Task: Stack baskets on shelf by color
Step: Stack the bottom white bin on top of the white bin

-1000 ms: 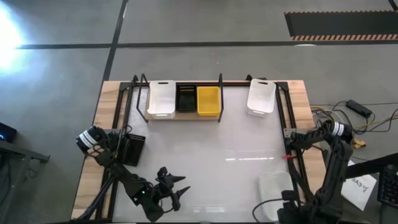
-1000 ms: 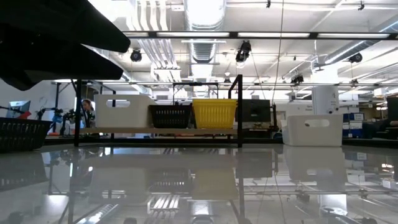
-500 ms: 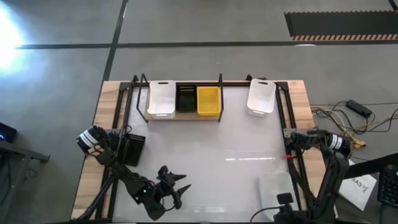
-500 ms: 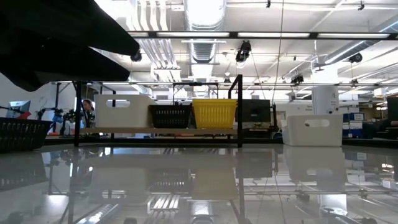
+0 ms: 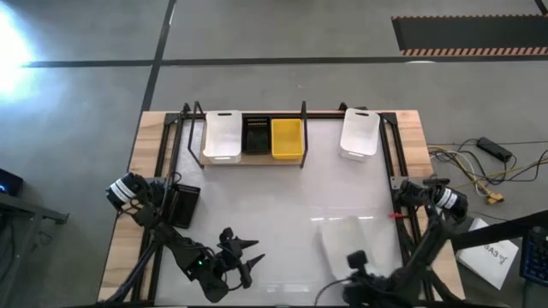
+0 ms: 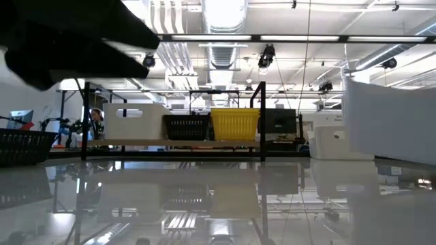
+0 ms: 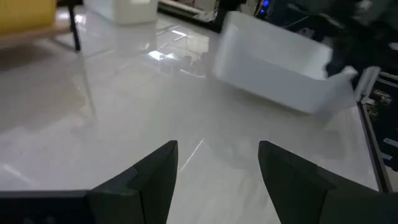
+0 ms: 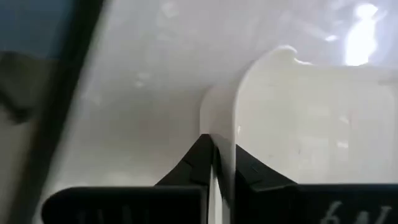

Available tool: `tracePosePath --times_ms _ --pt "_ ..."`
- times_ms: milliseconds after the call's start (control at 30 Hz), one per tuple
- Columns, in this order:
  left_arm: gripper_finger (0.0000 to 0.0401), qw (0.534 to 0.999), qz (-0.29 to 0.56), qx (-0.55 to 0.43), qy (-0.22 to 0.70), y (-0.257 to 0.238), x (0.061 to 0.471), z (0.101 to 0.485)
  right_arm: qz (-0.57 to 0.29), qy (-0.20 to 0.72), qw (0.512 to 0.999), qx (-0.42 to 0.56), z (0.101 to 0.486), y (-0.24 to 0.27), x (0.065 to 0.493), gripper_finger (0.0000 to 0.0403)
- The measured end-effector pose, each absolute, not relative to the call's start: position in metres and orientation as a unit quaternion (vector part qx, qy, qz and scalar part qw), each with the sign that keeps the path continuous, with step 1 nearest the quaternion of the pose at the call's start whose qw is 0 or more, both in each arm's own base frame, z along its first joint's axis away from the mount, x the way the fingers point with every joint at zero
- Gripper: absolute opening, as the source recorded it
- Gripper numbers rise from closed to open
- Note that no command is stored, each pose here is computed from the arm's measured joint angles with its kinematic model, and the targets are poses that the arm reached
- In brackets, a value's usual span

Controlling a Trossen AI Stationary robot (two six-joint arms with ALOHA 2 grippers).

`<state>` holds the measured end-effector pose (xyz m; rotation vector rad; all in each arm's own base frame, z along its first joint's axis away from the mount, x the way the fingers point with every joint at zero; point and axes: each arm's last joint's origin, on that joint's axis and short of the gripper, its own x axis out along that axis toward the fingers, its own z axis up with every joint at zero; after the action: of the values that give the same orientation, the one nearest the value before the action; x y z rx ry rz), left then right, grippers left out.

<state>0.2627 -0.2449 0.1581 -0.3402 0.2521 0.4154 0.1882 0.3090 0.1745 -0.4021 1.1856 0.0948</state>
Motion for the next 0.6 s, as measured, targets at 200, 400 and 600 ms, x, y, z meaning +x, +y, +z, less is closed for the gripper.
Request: tracePosePath --times_ms 200,400,600 --pt "0.0208 0.970 0.185 -0.112 0.111 -0.252 0.270 0.189 0.055 0.509 0.832 -0.213 0.178 0.283 0.247 0.0009" --pt "0.0208 0.979 0.168 -0.063 0.101 -0.259 0.275 0.220 0.091 0.461 0.867 -0.167 0.184 0.252 0.308 0.0009" --pt "0.0208 0.982 0.158 -0.047 0.097 -0.265 0.275 0.231 0.069 0.434 0.893 -0.101 0.190 0.210 0.351 0.0009"
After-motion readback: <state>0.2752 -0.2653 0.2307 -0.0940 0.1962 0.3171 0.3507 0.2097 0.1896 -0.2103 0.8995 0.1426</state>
